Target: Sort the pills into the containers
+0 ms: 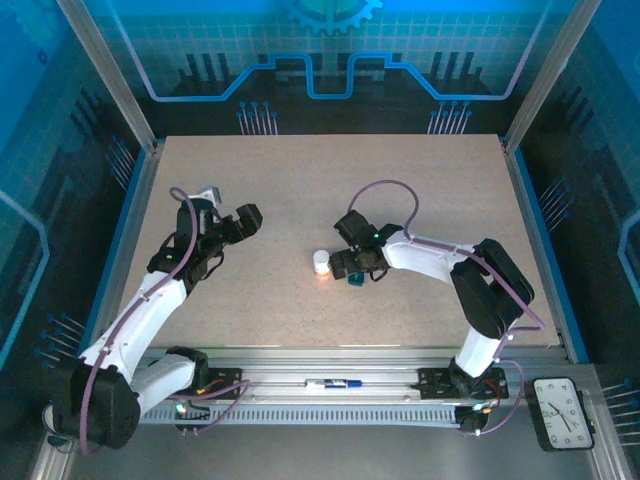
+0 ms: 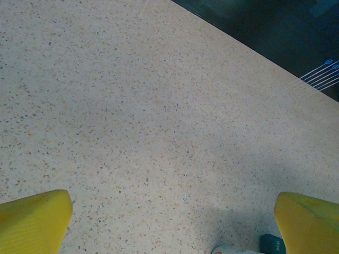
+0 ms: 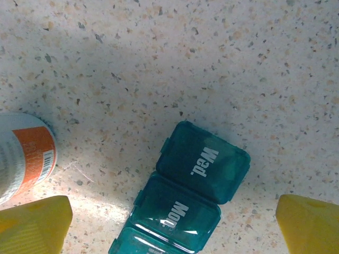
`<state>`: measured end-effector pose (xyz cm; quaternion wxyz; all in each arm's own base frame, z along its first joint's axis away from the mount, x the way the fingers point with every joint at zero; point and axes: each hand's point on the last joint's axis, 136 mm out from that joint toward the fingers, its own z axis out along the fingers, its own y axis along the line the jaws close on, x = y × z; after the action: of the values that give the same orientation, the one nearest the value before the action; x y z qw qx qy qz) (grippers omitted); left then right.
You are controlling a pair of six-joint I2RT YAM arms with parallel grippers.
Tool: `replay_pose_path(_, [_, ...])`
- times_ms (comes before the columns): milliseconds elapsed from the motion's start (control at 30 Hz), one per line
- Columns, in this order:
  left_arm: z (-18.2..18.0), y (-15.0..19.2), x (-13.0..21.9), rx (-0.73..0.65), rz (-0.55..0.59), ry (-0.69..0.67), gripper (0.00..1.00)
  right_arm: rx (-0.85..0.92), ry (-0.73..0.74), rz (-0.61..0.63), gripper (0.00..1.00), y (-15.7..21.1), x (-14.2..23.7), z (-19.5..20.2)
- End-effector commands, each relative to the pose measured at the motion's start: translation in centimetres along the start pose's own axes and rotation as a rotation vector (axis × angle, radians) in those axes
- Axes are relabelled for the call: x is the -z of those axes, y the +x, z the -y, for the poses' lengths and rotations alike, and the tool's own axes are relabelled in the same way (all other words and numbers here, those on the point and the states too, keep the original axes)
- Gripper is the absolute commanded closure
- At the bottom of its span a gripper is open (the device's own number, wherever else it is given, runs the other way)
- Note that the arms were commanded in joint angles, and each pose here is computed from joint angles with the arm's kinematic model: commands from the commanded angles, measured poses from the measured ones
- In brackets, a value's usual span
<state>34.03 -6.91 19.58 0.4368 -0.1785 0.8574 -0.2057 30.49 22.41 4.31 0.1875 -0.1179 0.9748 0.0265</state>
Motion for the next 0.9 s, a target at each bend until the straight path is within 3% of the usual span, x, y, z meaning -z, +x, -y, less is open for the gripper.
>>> replay_pose_path(0, [0.2, 1.0, 0.0, -0.018, -0.032, 0.022, 0.01, -0.012, 0.059, -0.012, 0.0, 0.2, -0.1, 0.6])
replay_pose_path(500, [0.6, 1.4, -0.4, -0.007, -0.054, 0.045, 0.01, -0.069, 0.093, -0.029, 0.0, 2.0, 0.7, 4.8])
replay_pose_path(867, [1.2, 1.5, -0.7, 0.03, -0.068, 0.075, 0.01, -0.05, -0.132, 0.159, 0.0, 0.5, 4.9, 4.4])
